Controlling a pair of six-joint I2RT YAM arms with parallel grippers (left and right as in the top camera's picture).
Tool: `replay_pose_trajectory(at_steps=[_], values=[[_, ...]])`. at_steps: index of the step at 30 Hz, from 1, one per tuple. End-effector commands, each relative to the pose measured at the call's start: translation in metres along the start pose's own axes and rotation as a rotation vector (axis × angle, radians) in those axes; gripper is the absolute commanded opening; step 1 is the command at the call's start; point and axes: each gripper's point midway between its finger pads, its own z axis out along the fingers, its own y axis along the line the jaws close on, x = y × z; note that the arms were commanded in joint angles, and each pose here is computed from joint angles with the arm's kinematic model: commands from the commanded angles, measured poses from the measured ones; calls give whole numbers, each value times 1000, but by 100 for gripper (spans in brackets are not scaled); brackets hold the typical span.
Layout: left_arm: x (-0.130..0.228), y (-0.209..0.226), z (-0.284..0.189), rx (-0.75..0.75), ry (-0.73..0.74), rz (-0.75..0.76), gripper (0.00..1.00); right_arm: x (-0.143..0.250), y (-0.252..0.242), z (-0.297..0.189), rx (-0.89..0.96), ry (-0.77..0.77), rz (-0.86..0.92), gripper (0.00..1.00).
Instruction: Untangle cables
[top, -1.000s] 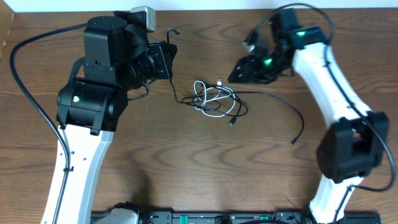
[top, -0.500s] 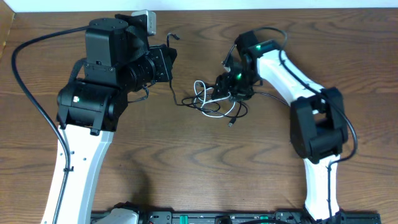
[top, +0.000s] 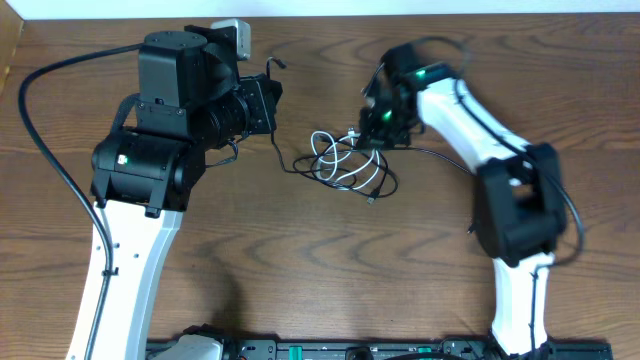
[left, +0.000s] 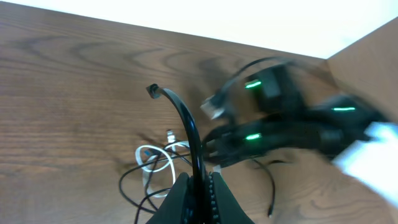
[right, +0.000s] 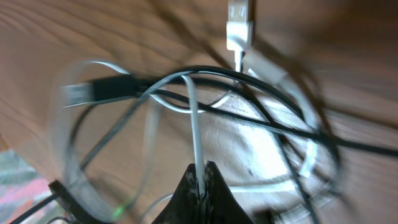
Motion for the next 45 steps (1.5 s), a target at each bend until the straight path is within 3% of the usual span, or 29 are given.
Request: replay_pose_trajectory(at_steps=[1,7,11,18,28,35,43,45], values=[[-2,10,1,-56,-10,25,8,-22,26,-110,-13,-266,-91,1],[-7,76,-16,-400,-70,-64,7,-16,17,-255,120,-637,-86,1],[-13,99,-25,-461,-95,-100,7,6,-14,-339,277,-855,-3,1],[-23,143,-49,-602,-139,-139,8,47,-89,-414,457,-987,189,1],[-21,196,-79,-749,-156,-212,8,102,-208,-446,578,-951,572,1],[-16,211,-74,-767,-111,-210,7,102,-232,-428,403,-880,618,1],[-3,186,-20,-478,44,-144,8,78,-203,-404,290,-816,469,1],[3,172,-5,-367,92,-115,22,74,-196,-399,282,-802,446,1]])
